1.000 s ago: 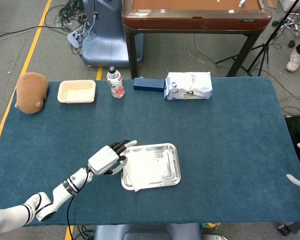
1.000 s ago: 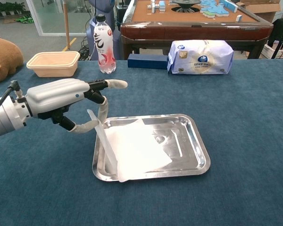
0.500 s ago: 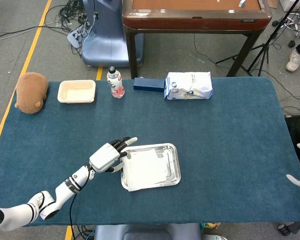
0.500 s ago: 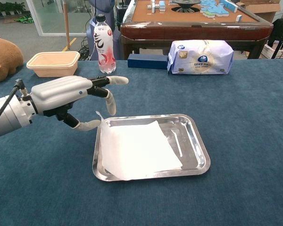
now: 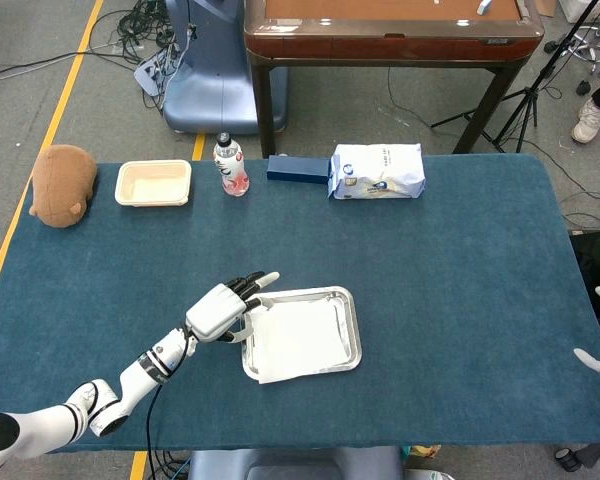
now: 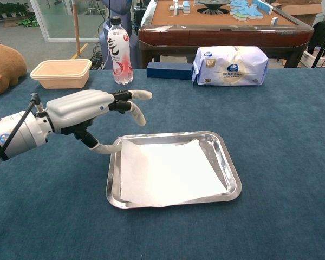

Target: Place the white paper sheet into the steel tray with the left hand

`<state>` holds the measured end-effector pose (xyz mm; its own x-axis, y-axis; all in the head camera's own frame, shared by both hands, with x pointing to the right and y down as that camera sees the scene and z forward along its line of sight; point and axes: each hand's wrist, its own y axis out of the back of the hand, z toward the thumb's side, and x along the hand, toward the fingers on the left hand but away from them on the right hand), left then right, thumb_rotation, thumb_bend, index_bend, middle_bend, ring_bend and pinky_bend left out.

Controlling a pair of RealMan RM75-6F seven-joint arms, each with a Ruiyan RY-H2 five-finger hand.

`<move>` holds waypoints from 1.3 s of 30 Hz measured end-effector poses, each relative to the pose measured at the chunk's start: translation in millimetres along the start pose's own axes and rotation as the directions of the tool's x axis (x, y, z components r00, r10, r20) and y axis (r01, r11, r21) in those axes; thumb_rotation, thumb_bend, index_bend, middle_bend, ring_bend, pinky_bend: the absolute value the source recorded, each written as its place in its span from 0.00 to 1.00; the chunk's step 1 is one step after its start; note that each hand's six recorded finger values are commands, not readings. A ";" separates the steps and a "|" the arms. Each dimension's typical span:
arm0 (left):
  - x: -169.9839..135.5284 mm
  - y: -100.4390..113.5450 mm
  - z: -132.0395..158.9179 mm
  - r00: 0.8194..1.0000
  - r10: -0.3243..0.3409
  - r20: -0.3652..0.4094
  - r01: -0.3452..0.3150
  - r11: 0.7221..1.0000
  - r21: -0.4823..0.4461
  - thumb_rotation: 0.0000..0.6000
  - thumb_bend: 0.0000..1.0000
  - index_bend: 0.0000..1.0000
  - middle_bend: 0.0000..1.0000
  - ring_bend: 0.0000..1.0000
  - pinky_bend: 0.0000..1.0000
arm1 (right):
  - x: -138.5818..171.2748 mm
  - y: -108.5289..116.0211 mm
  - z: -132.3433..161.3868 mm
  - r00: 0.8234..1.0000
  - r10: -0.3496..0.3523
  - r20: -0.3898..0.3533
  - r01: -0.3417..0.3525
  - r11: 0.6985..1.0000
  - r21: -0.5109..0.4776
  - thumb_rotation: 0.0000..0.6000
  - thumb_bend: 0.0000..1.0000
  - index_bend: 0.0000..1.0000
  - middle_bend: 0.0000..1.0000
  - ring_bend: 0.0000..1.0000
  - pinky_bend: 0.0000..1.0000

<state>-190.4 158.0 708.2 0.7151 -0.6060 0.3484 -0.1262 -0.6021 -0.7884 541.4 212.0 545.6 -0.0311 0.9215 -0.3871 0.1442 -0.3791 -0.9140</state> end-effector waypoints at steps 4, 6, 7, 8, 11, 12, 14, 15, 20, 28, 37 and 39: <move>3.4 -1.7 0.5 1.000 0.001 -0.004 -0.001 1.000 -0.006 1.00 0.26 0.30 0.04 0.00 0.22 | 0.1 0.4 -0.6 1.000 -0.001 0.001 0.001 1.000 -0.001 1.00 0.00 0.19 0.23 0.13 0.23; 5.9 -2.6 0.8 1.000 0.001 -0.008 -0.001 1.000 -0.010 1.00 0.26 0.30 0.04 0.00 0.22 | 0.3 0.7 -0.7 1.000 -0.003 0.001 0.003 1.000 -0.002 1.00 0.00 0.19 0.23 0.13 0.23; 7.1 -2.8 1.0 1.000 0.002 -0.009 -0.002 1.000 -0.012 1.00 0.26 0.30 0.04 0.00 0.22 | 0.4 0.8 -0.7 1.000 -0.003 0.001 0.003 1.000 -0.003 1.00 0.00 0.19 0.23 0.13 0.23; 8.2 -3.0 0.9 1.000 0.003 -0.011 -0.003 1.000 -0.013 1.00 0.25 0.30 0.04 0.00 0.22 | 0.5 1.0 -0.9 1.000 -0.004 0.001 0.004 1.000 -0.003 1.00 0.00 0.19 0.23 0.13 0.23; 11.5 -3.5 0.1 1.000 0.006 -0.022 -0.006 1.000 -0.017 1.00 0.25 0.30 0.04 0.00 0.22 | 0.9 1.8 -1.3 1.000 -0.006 0.002 0.006 1.000 -0.006 1.00 0.00 0.19 0.23 0.13 0.23; 12.7 -3.7 -0.5 1.000 0.006 -0.027 -0.007 1.000 -0.018 1.00 0.25 0.30 0.04 0.00 0.22 | 1.1 2.2 -1.5 1.000 -0.007 0.002 0.007 1.000 -0.007 1.00 0.00 0.19 0.23 0.13 0.23; 14.4 -4.1 -2.0 0.999 0.006 -0.036 -0.007 1.000 -0.019 1.00 0.25 0.30 0.04 0.00 0.22 | 1.6 3.1 -2.1 1.000 -0.010 0.003 0.010 1.000 -0.009 1.00 0.00 0.19 0.23 0.13 0.23; 15.5 -4.3 -3.2 0.999 0.007 -0.042 -0.008 1.000 -0.020 1.00 0.25 0.30 0.04 0.00 0.22 | 1.9 3.5 -2.3 1.000 -0.012 0.003 0.012 1.000 -0.010 1.00 0.00 0.20 0.23 0.13 0.23; 18.3 -5.7 -7.4 0.998 0.007 -0.061 -0.008 1.000 -0.023 1.00 0.25 0.30 0.04 0.00 0.22 | 2.6 5.4 -3.5 1.000 -0.018 0.006 0.018 1.000 -0.014 1.00 0.00 0.19 0.23 0.13 0.23; 23.1 -8.6 -9.7 0.997 0.007 -0.077 -0.009 0.999 -0.033 1.00 0.25 0.30 0.04 0.00 0.22 | 2.7 5.8 -3.9 1.000 -0.020 0.007 0.020 1.000 -0.015 1.00 0.00 0.19 0.23 0.13 0.23; 17.5 2.8 -13.0 0.994 0.051 -0.098 -0.055 0.998 -0.037 1.00 0.25 0.28 0.04 0.00 0.22 | 4.1 6.3 -2.5 1.000 -0.023 0.001 0.023 1.000 -0.016 1.00 0.00 0.19 0.23 0.13 0.23; 12.3 8.1 -16.4 0.992 0.064 -0.110 -0.068 0.997 -0.035 1.00 0.25 0.27 0.04 0.00 0.22 | 4.7 6.5 -1.9 1.000 -0.024 -0.001 0.024 1.000 -0.015 1.00 0.00 0.19 0.23 0.13 0.23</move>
<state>-193.9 137.2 714.3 0.6253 -0.6969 0.3512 -0.1988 -0.5774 -0.7919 544.1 214.1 538.1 -0.0338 0.9304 -0.3651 0.1586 -0.3556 -0.9211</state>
